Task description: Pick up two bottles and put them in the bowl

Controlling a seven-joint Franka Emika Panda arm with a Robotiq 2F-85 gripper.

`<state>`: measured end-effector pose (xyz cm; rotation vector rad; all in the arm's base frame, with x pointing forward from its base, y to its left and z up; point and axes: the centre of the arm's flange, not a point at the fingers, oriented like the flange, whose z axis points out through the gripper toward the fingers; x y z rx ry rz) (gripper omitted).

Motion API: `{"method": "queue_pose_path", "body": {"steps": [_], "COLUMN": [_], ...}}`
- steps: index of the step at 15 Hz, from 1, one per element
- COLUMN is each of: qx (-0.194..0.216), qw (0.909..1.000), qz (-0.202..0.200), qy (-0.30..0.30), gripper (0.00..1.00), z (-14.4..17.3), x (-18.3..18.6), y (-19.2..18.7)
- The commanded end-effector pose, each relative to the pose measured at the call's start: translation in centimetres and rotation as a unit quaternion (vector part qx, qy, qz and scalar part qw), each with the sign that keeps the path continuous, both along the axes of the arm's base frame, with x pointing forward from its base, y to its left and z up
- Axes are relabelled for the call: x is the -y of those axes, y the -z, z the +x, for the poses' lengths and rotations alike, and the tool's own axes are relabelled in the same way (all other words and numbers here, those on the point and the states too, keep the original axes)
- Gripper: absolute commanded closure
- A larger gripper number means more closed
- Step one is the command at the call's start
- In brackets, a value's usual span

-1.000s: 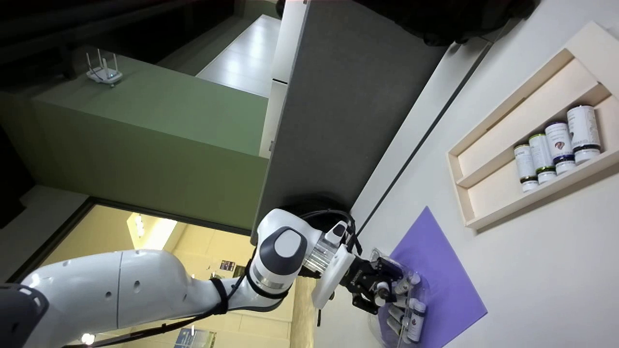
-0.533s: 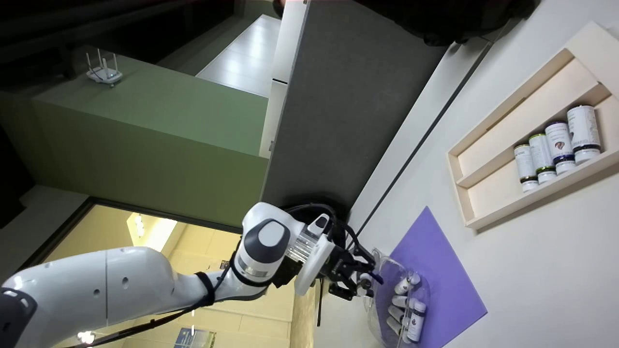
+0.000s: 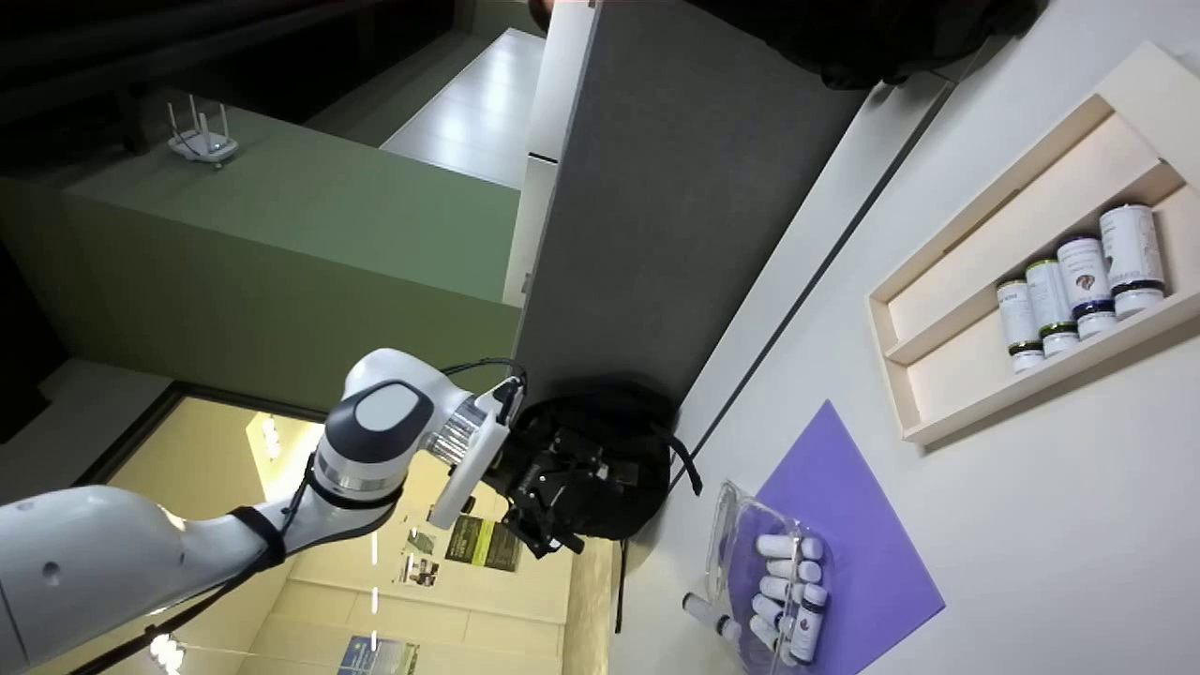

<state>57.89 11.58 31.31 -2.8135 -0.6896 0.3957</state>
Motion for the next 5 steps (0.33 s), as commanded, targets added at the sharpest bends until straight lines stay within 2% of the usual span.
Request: {"method": "queue_pose_path", "body": {"steps": [1, 5], "qx": [-0.005, -0.008], "qw": [1.0, 1.0], "qz": [0.002, 0.002], "qy": [0.001, -0.001], "gripper": [0.0, 0.0], "z": [-0.07, -0.13], "x": [0.23, 0.21], "y": [-0.85, -0.8]}}
